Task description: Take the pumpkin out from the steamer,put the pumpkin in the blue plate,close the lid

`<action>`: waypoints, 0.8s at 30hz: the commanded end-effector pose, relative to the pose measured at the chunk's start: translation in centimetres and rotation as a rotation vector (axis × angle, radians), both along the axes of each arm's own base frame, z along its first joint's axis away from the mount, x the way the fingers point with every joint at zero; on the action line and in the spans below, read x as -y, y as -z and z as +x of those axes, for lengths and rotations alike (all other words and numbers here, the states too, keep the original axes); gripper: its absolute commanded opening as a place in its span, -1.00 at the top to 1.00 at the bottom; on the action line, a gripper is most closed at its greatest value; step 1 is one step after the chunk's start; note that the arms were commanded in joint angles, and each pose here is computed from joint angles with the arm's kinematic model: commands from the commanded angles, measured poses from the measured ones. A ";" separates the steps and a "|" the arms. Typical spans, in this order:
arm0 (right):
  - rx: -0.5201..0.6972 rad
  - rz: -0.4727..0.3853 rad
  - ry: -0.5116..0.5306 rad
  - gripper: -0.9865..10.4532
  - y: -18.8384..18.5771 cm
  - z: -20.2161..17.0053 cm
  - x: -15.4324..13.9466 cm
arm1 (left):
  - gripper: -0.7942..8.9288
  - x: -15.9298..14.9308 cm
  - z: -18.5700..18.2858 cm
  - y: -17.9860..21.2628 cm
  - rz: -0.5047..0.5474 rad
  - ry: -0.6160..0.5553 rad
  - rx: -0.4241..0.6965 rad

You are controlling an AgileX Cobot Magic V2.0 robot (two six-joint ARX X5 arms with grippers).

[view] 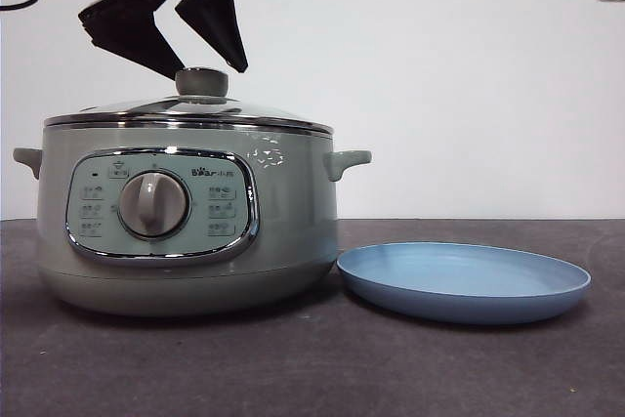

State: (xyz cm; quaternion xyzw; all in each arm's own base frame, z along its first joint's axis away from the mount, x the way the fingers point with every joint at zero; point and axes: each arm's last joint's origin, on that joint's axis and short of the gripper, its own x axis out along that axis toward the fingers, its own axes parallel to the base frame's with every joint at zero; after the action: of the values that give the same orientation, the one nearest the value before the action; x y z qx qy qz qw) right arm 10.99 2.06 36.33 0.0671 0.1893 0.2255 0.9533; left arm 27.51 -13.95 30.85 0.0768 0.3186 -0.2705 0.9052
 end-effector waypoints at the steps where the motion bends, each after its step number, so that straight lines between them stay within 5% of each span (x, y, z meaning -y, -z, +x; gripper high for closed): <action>1: -0.002 0.006 -0.002 0.06 0.0 0.1 0.0 | 0.01 0.1 0.2 0.0 0.006 0.007 0.011; 8: -0.012 0.005 -0.002 0.06 0.0 0.1 0.0 | 0.02 0.2 0.4 0.6 0.018 0.007 -0.014; 12: -0.015 0.005 -0.002 0.06 0.1 0.1 0.0 | 0.27 0.3 0.5 1.0 0.023 0.010 -0.030; 15: -0.024 0.004 -0.002 0.06 0.2 0.1 0.0 | 0.28 0.3 0.5 1.0 0.024 0.010 -0.032; 20: -0.030 0.003 -0.002 0.06 0.2 0.1 0.0 | 0.89 0.2 0.5 1.1 0.032 0.011 -0.042; 24: -0.031 0.002 0.000 0.06 0.2 0.1 0.0 | 0.85 0.2 0.4 0.8 0.026 0.009 -0.026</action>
State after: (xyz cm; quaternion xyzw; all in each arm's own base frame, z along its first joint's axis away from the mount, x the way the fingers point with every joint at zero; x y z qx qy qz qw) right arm 11.09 2.07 36.05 0.0693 0.2044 0.2242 0.9503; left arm 27.96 -14.06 30.09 0.0857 0.3318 -0.2642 0.9015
